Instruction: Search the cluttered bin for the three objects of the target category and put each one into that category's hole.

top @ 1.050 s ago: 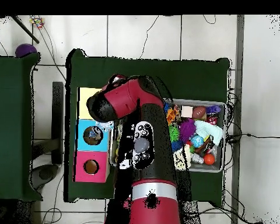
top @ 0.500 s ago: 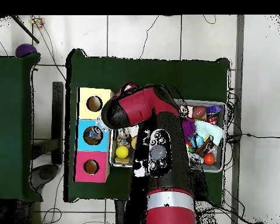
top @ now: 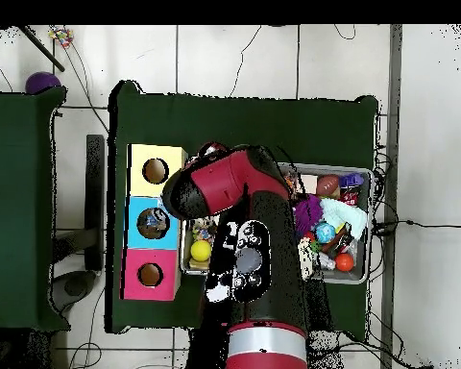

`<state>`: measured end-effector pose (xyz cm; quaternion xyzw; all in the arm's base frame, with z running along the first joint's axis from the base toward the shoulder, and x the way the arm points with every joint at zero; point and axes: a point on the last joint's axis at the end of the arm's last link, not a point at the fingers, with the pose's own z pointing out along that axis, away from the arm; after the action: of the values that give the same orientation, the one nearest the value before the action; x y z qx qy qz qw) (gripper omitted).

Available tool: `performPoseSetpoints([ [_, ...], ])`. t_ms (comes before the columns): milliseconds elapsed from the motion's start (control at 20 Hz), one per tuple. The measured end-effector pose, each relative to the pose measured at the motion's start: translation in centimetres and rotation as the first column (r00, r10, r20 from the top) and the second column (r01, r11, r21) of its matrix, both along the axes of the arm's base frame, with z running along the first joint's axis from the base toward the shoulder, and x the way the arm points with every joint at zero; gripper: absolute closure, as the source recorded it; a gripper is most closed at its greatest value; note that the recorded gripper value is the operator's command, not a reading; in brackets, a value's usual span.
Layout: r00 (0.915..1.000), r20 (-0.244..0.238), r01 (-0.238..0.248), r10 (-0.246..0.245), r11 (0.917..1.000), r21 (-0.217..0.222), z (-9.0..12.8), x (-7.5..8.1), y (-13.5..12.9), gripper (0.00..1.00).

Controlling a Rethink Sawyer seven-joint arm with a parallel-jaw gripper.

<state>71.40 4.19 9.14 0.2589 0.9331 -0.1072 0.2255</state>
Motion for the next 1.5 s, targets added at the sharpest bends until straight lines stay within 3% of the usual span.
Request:
performPoseSetpoints([
  [800, 0.9974, 0.034, -0.064, 0.064, 0.9976, 0.026, -0.8, -0.6, 2.9, 1.0],
  [1150, 0.9976, 0.029, -0.063, 0.062, 0.9975, 0.031, -1.1, -0.8, 3.1, 1.0],
  [1500, 0.9993, 0.022, -0.033, 0.032, 0.9963, 0.079, -1.5, -0.9, 4.3, 1.0],
])
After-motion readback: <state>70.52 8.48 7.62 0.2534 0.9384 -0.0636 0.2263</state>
